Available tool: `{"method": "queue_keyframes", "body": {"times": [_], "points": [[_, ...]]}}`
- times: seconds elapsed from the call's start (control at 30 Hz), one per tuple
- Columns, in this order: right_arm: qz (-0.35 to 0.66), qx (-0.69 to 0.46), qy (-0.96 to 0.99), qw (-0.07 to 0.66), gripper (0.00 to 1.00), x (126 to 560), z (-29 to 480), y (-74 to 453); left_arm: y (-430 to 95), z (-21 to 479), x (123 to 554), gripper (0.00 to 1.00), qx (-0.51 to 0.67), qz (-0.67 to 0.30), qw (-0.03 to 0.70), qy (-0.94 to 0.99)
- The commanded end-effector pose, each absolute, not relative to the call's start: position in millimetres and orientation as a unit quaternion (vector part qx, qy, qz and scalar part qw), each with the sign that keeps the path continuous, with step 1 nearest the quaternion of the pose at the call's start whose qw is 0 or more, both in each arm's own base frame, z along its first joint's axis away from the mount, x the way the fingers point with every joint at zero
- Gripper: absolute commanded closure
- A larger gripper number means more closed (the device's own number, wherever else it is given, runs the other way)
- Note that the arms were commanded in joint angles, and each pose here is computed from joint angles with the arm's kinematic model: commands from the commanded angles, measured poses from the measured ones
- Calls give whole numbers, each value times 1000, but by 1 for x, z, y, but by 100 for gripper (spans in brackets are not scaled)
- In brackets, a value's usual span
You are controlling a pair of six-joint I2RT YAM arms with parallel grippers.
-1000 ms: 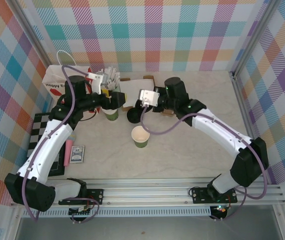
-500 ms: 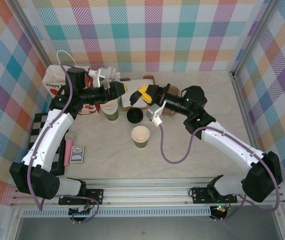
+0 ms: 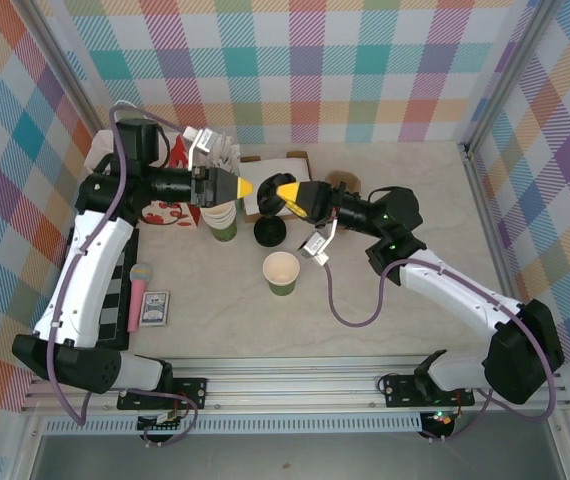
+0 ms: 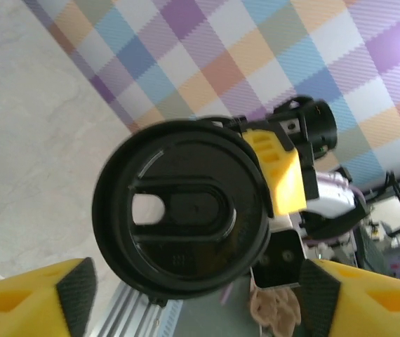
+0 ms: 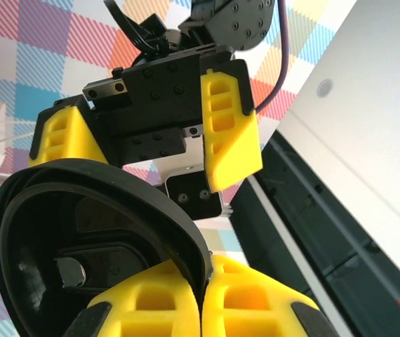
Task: Pack the takeout coffee
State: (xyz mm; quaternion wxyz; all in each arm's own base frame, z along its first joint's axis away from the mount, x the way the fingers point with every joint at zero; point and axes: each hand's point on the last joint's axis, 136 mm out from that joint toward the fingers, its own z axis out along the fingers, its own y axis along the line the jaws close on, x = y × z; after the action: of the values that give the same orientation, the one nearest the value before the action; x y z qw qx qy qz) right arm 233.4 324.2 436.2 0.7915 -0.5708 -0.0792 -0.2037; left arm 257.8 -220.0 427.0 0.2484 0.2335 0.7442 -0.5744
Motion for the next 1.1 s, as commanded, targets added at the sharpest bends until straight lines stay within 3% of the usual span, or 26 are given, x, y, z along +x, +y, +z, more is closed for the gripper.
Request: {"method": "queue_keyframes", "body": {"times": [0.0,0.17,0.43,0.6,0.9,1.07], "points": [[-198,-548,-133,802,100,215,453,326,-216,420,244,28,262,-566,226,748],[-185,-570,-141,788,100,217,443,335,-214,401,259,36,261,-502,244,787],[-144,-576,-126,795,100,210,451,342,-217,407,243,29,327,-497,270,757],[-143,-572,-132,797,100,205,451,346,-219,409,242,46,337,-503,263,751],[-134,-570,-143,798,100,196,455,350,-223,414,239,58,349,-529,260,729],[-136,-571,-146,797,100,195,454,354,-225,412,240,70,348,-538,248,727]]}}
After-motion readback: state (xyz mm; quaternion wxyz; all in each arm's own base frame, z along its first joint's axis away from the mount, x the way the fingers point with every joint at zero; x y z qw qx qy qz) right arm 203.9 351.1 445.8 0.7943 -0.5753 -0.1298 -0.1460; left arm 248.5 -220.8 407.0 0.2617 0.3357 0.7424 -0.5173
